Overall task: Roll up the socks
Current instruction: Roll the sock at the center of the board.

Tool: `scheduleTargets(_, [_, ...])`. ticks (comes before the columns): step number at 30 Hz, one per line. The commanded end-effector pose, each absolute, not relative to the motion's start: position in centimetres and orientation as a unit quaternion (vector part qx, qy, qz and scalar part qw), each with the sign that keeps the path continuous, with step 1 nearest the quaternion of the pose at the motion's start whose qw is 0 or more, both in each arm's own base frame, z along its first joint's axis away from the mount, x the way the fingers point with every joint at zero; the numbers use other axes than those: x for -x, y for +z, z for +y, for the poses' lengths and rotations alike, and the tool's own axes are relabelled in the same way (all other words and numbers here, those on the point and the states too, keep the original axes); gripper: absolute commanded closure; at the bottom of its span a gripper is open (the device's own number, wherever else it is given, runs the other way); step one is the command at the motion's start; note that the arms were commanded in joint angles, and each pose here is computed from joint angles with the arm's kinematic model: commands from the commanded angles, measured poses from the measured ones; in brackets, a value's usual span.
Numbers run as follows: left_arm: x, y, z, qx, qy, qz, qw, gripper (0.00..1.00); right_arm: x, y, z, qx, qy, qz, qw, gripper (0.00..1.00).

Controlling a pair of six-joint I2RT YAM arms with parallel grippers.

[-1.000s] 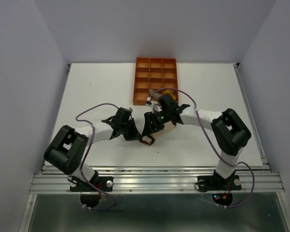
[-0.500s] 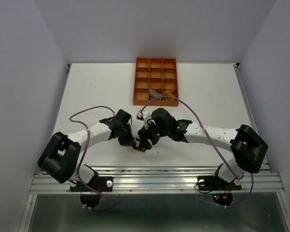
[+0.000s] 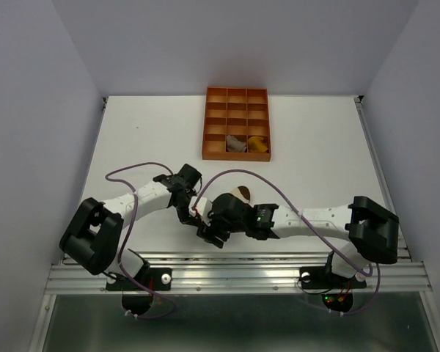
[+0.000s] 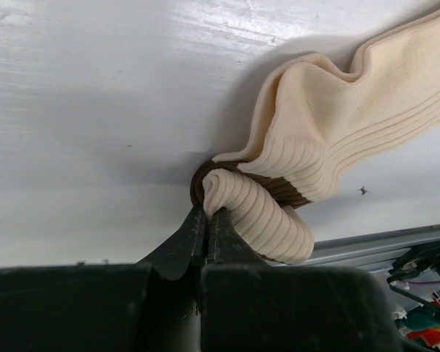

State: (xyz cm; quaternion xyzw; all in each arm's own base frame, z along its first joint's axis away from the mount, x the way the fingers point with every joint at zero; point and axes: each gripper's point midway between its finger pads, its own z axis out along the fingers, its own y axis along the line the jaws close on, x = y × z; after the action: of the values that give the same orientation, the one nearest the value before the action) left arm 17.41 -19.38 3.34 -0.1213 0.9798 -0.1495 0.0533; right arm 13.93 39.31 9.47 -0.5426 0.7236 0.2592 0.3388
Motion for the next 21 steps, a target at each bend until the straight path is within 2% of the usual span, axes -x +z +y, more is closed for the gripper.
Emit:
scheduleTargets(1, [-16.2, 3.4, -19.0, 0.127, -0.128, 0.983, 0.021, 1.0, -15.4, 8.4, 39.4, 0.549, 0.206, 0.719, 0.373, 0.35])
scheduleTargets(21, [-15.8, 3.8, -19.9, 0.124, -0.137, 0.983, -0.014, 1.0, -16.1, 3.0, 37.8, 0.574, 0.082, 0.728, 0.366, 0.4])
